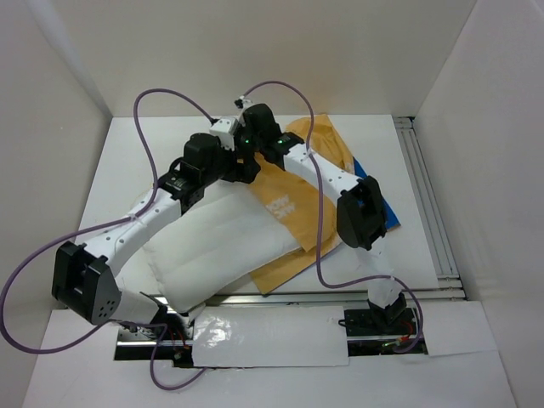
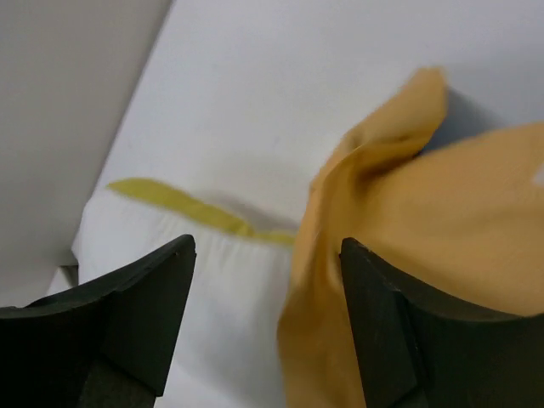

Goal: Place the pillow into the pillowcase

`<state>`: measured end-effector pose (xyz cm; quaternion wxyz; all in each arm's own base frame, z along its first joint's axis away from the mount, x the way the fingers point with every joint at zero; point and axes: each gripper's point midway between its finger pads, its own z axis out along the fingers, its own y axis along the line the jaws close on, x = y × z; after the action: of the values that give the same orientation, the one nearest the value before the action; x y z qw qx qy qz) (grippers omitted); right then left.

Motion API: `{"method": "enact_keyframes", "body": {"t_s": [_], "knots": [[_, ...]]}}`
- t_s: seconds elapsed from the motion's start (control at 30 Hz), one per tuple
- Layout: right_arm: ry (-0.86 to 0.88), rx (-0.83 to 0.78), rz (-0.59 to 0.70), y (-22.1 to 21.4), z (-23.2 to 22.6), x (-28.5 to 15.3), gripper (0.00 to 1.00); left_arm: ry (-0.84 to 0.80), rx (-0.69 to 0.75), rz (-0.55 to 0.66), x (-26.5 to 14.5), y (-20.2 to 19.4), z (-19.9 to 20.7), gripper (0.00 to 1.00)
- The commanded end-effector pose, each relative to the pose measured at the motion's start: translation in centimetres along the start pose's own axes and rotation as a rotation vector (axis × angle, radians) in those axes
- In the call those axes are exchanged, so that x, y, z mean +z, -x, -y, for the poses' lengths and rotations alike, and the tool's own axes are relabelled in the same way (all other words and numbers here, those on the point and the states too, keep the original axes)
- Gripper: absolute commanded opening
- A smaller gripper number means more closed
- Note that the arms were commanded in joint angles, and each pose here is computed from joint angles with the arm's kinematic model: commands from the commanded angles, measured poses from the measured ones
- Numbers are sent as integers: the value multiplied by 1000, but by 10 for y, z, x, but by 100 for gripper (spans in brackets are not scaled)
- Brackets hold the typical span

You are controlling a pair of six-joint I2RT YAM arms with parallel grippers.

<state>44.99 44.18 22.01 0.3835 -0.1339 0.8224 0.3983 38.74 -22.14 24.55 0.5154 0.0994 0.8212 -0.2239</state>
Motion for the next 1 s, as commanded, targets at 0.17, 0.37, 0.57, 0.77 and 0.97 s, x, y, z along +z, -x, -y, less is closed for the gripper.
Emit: {"method": "enact_keyframes", "body": {"t_s": [0.17, 0.37, 0.57, 0.77, 0.97], "knots": [[-91, 53, 3, 16, 36, -74, 89, 243, -45, -26, -37, -6, -48, 96], [-165, 62, 67, 25, 53, -127, 100, 262, -61, -42, -64, -29, -47, 96], [-331, 66, 125, -26, 87, -197, 100, 89, 30, -238, -71, -100, 16, 92], [-382, 100, 12, -110, 106, -235, 100, 2, 247, -356, -88, -166, 68, 93], [-313, 128, -69, -146, 106, -221, 100, 26, 327, -452, -93, -212, 68, 100]]}}
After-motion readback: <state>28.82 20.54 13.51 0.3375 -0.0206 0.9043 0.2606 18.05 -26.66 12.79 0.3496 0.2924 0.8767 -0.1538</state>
